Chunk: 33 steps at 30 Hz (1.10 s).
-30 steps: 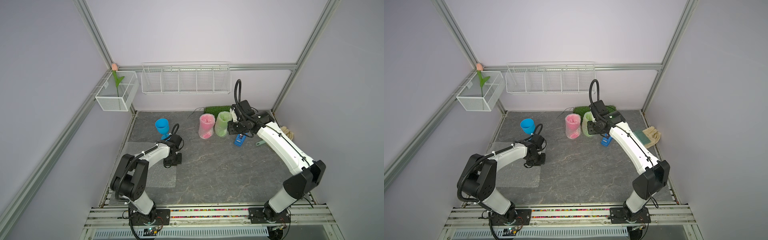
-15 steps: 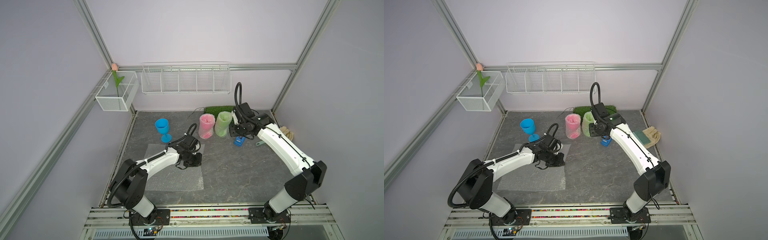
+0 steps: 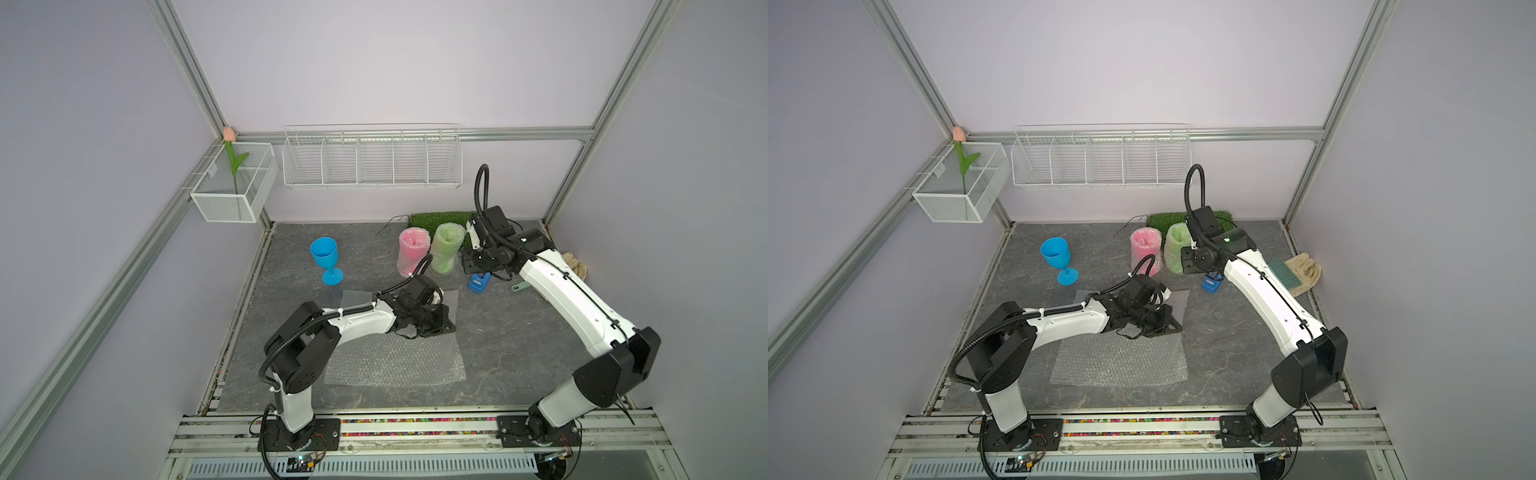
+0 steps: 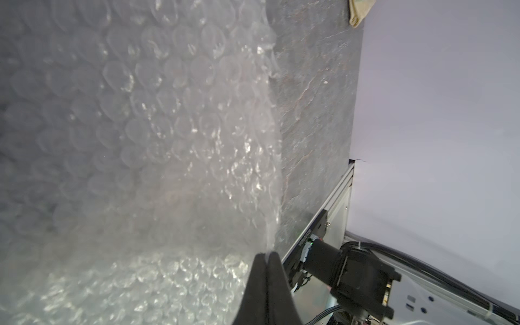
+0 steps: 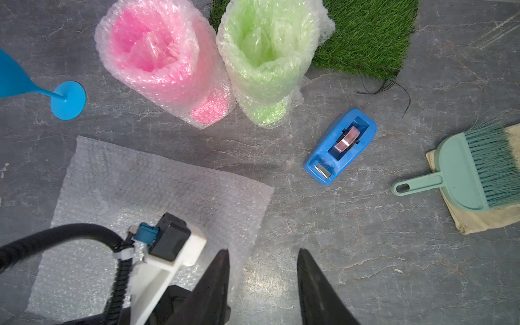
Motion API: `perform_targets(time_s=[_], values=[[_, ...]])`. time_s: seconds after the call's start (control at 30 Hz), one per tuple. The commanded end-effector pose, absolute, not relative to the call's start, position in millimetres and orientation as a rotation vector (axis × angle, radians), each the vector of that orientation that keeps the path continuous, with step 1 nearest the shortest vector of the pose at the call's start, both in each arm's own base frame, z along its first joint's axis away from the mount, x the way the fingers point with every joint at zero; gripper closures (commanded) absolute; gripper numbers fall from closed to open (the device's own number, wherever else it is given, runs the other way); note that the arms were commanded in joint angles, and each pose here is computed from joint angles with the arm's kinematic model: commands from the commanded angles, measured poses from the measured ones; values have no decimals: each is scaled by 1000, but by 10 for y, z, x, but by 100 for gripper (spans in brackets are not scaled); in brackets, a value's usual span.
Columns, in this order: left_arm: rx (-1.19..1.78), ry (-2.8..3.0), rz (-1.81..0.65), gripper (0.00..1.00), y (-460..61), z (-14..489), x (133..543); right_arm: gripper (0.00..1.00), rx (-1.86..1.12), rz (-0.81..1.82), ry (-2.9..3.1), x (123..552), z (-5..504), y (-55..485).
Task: Wrap wine glasses in bubble wrap
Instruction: Move the bubble wrap to the center of the board.
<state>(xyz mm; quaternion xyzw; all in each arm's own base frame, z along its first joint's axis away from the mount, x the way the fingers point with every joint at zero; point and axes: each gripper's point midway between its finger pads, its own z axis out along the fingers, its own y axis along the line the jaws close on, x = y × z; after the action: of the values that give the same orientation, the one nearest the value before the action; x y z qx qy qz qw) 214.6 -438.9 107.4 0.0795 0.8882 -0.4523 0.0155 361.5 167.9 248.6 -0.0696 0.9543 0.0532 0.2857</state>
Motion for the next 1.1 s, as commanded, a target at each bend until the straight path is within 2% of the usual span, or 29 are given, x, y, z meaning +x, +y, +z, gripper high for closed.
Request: perform_targets(time_s=[0.0,0.2,0.43,0.73,0.8,1.07], values=[[177,2654,-1563,100,-4685,1365,2286,57,-176,145,2552,3581,2462,1636],[246,2663,-1603,98,-4964,1351,2200,57,-180,139,2556,3560,2438,1619],[290,2637,-1453,65,-4832,1458,2308,46,-207,140,2522,3567,2454,1614],[359,2577,-1001,49,-4007,1599,2694,39,-221,115,2509,3595,2418,1588],[329,2543,-922,42,-3749,1670,2815,39,-222,109,2511,3599,2404,1581],[181,2463,-792,30,-2710,1775,3261,37,-225,78,2518,3596,2378,1525]])
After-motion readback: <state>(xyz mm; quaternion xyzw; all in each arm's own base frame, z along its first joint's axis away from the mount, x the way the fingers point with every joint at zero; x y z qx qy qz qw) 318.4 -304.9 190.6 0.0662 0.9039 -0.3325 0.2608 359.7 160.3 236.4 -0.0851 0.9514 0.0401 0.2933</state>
